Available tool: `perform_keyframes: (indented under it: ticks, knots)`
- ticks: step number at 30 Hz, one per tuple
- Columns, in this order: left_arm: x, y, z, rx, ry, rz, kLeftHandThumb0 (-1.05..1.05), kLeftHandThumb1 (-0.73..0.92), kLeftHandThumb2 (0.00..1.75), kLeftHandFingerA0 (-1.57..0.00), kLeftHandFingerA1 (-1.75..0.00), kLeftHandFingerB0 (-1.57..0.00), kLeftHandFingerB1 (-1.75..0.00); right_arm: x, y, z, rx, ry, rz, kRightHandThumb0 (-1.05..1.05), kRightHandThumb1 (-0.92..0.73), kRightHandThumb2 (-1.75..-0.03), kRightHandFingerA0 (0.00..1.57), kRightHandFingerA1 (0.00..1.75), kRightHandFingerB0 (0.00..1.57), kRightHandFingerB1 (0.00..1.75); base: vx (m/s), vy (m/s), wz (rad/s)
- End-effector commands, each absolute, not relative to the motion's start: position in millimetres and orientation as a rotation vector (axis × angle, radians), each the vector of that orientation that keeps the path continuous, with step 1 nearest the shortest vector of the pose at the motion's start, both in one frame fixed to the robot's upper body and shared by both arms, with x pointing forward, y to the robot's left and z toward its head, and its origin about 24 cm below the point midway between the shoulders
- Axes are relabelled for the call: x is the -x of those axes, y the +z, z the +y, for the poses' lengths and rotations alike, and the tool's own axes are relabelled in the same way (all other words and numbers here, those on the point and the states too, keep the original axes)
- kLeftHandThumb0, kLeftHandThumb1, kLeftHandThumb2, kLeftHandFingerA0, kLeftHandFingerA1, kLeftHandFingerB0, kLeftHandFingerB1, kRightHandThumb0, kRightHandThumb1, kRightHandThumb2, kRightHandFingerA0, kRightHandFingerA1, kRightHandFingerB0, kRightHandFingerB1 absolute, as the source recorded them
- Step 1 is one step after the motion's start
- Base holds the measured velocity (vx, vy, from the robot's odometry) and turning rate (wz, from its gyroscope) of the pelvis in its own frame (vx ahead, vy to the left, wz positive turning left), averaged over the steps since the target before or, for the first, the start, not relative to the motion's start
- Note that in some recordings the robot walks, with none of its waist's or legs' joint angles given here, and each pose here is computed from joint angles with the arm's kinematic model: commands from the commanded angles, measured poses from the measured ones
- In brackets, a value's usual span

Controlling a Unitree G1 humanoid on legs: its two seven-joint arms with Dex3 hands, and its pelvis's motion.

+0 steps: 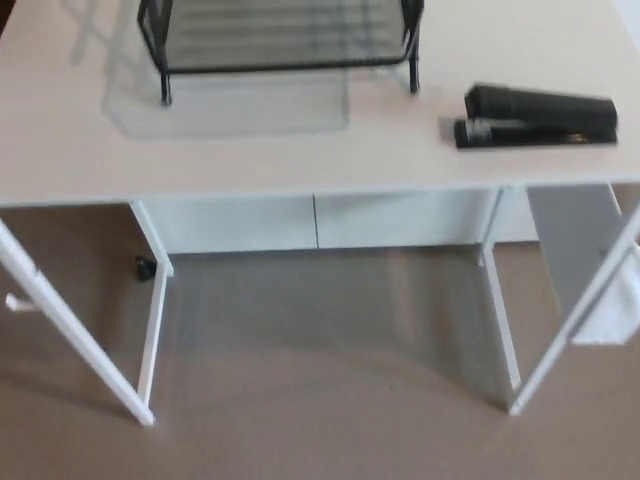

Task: The robot walks towards a desk on which a file tray is kept in the middle and a stapler is kept to its right. The robot lifts the stapler using its right hand and places it on the file tray.

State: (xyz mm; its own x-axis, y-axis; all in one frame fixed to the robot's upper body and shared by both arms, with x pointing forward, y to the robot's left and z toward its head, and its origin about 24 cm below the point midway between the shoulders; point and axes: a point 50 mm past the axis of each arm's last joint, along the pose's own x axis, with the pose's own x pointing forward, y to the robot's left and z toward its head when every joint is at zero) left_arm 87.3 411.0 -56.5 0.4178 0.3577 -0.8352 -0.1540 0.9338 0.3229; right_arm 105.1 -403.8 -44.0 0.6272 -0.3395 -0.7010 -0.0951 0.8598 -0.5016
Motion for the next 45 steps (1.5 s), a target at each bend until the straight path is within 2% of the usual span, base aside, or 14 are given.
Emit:
perform_keyframes:
  ticks: [1,3,13,14,16,18,22,28,30,33,34,36,37,45]
  knots:
    - [-85.2,-53.9,417.1,-0.227,0.35,1.106,-0.66,0.65,0.83,-0.18,-0.48,-0.1,-0.42,-102.6,-43.0,-405.6,0.597,-0.115,0.92,-0.66,-0.68,-0.6,0.15,0.5,0.01,0.3,0.32,-0.063,-0.13]
    - [-85.2,-54.0,417.2,-0.226,0.351,1.106,-0.61,0.78,0.62,-0.23,-0.42,-0.12,-0.34,-103.4,-42.7,-405.2,0.591,-0.121,0.914,-0.68,-0.48,-0.87,0.15,0.56,0.01,0.33,0.29,-0.002,-0.14]
    - [-86.6,-52.2,415.7,-0.206,0.346,1.098,-0.35,0.59,1.09,-0.01,-0.5,0.0,-0.49,-105.2,-41.5,-404.0,0.558,-0.121,0.931,-0.64,-0.66,-0.6,0.11,0.49,0.0,0.28,0.33,0.116,-0.15]
    - [-86.7,-53.8,415.6,-0.226,0.354,1.11,-0.6,0.78,0.62,-0.22,-0.42,-0.12,-0.34,-104.3,-40.5,-402.7,0.551,-0.129,0.906,-0.63,-0.64,-0.61,0.12,0.51,0.0,0.31,0.27,0.103,-0.04]
    - [-86.8,-52.7,415.6,-0.225,0.346,1.109,-0.59,0.78,0.63,-0.23,-0.42,-0.11,-0.34,-104.6,-39.5,-402.2,0.581,-0.109,0.913,-0.64,-0.66,-0.61,0.12,0.49,0.0,0.28,0.26,0.091,0.08]
    - [-86.1,-52.4,415.9,-0.215,0.343,1.1,-0.36,0.57,1.08,-0.01,-0.5,0.0,-0.49,-105.6,-39.7,-403.3,0.593,-0.111,0.919,-0.68,-0.53,-0.85,0.06,0.52,0.02,0.26,0.2,0.018,0.05]
    - [-85.4,-53.2,416.4,-0.202,0.35,1.095,-0.35,0.57,1.08,-0.02,-0.5,0.0,-0.49,-106.3,-39.8,-402.5,0.561,-0.147,0.898,-0.63,-0.65,-0.61,0.11,0.5,0.0,0.31,0.1,-0.134,0.19]
    - [-84.3,-54.5,415.2,-0.195,0.348,1.097,-0.35,0.57,1.09,-0.02,-0.5,0.0,-0.49,-103.8,-38.1,-407.0,0.523,-0.19,0.883,-0.71,-0.5,-0.9,0.19,0.6,0.0,0.26,0.03,-0.223,-0.06]
    - [-84.0,-55.1,415.1,-0.206,0.35,1.102,-0.6,0.79,0.63,-0.2,-0.4,-0.13,-0.33,-103.0,-36.4,-407.3,0.494,-0.223,0.851,-0.67,-0.47,-0.87,0.18,0.61,0.0,0.3,0.0,0.0,0.0]
    - [-82.9,-56.1,416.1,-0.203,0.351,1.098,-0.35,0.58,1.09,-0.01,-0.49,0.0,-0.49,-102.5,-33.1,-411.2,0.464,-0.279,0.824,-0.64,-0.64,-0.6,0.17,0.59,0.0,0.28,0.0,0.0,0.0]
    - [-83.8,-55.3,416.3,-0.195,0.358,1.095,-0.35,0.58,1.09,-0.01,-0.49,0.0,-0.49,-103.4,-31.8,-412.6,0.465,-0.275,0.829,-0.68,-0.5,-0.89,0.14,0.59,0.0,0.24,-0.07,0.093,-0.04]
    - [-83.7,-54.0,416.4,-0.188,0.358,1.09,-0.61,0.79,0.63,-0.21,-0.4,-0.13,-0.33,-101.7,-30.0,-415.3,0.476,-0.277,0.844,-0.69,-0.49,-0.89,0.16,0.59,0.0,0.26,-0.06,0.13,-0.02]
    - [-84.7,-53.8,416.8,-0.191,0.364,1.09,-0.35,0.58,1.09,-0.02,-0.5,-0.01,-0.49,-102.5,-30.2,-415.0,0.489,-0.28,0.836,-0.65,-0.63,-0.6,0.15,0.57,0.0,0.31,-0.05,0.151,0.04]
    - [-86.0,-50.0,418.6,-0.184,0.373,1.066,-0.35,0.59,1.1,-0.01,-0.49,0.0,-0.49,-140.2,14.3,-415.6,0.384,-0.428,0.493,-0.75,-0.47,-0.87,0.0,0.38,0.0,0.18,-0.02,0.075,0.11]
